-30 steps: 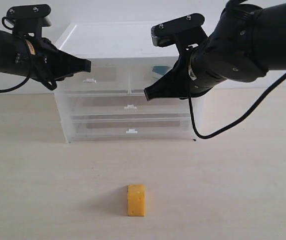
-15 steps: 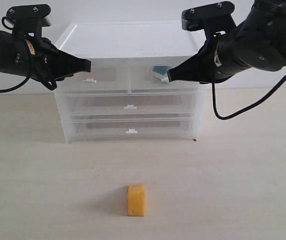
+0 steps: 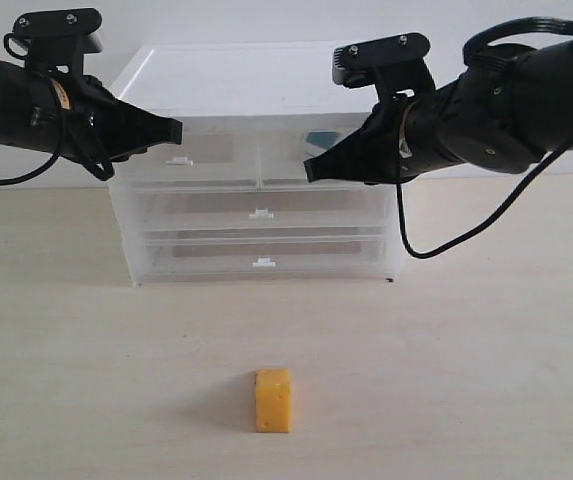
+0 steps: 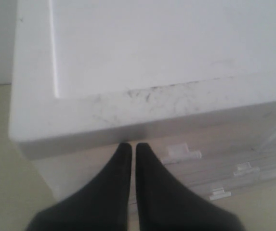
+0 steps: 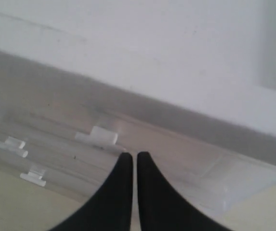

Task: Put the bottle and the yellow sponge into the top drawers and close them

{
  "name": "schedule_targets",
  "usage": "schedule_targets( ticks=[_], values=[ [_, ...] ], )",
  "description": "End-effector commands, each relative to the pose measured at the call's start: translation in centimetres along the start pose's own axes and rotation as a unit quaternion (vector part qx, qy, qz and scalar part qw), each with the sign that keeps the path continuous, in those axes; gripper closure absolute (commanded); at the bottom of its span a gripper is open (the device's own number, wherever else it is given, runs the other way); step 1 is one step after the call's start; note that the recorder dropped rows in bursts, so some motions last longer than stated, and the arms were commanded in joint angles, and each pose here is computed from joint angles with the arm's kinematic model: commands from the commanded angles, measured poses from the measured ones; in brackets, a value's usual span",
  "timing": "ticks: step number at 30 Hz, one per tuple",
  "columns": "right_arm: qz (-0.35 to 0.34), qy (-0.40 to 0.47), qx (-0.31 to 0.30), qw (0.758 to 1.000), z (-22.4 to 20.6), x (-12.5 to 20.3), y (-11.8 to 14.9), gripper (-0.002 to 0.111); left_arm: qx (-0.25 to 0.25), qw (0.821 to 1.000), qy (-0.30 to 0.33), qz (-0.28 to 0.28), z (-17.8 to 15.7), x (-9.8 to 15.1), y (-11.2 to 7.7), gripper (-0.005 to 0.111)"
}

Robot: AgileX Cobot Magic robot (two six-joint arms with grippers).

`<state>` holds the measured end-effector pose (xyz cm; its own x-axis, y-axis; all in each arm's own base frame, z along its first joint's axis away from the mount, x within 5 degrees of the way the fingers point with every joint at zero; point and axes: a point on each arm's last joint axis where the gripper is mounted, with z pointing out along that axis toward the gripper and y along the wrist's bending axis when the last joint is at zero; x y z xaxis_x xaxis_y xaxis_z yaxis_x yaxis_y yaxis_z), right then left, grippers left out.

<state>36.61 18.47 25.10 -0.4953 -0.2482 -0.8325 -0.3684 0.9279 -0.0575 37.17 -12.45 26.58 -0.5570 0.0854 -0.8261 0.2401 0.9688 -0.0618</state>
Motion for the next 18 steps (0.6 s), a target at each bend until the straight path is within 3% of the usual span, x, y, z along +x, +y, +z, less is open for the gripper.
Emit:
schedule_targets(
  ticks=[1, 15, 18],
  values=[
    [-0.008, -0.013, 0.010, 1.000, -0.30, -1.09, -0.55, 0.108, 0.007, 0.999, -0.032, 0.007, 0.62, -0.47, 0.13, 0.103],
    [-0.020, -0.018, 0.010, 1.000, -0.26, -1.21, -0.54, 0.108, 0.004, 1.000, -0.023, 0.007, 0.63, -0.30, 0.18, 0.103],
    [-0.020, -0.018, 0.010, 1.000, -0.26, -1.21, -0.54, 0.108, -0.002, 0.999, -0.005, 0.048, 0.64, 0.03, 0.29, 0.103]
  ],
)
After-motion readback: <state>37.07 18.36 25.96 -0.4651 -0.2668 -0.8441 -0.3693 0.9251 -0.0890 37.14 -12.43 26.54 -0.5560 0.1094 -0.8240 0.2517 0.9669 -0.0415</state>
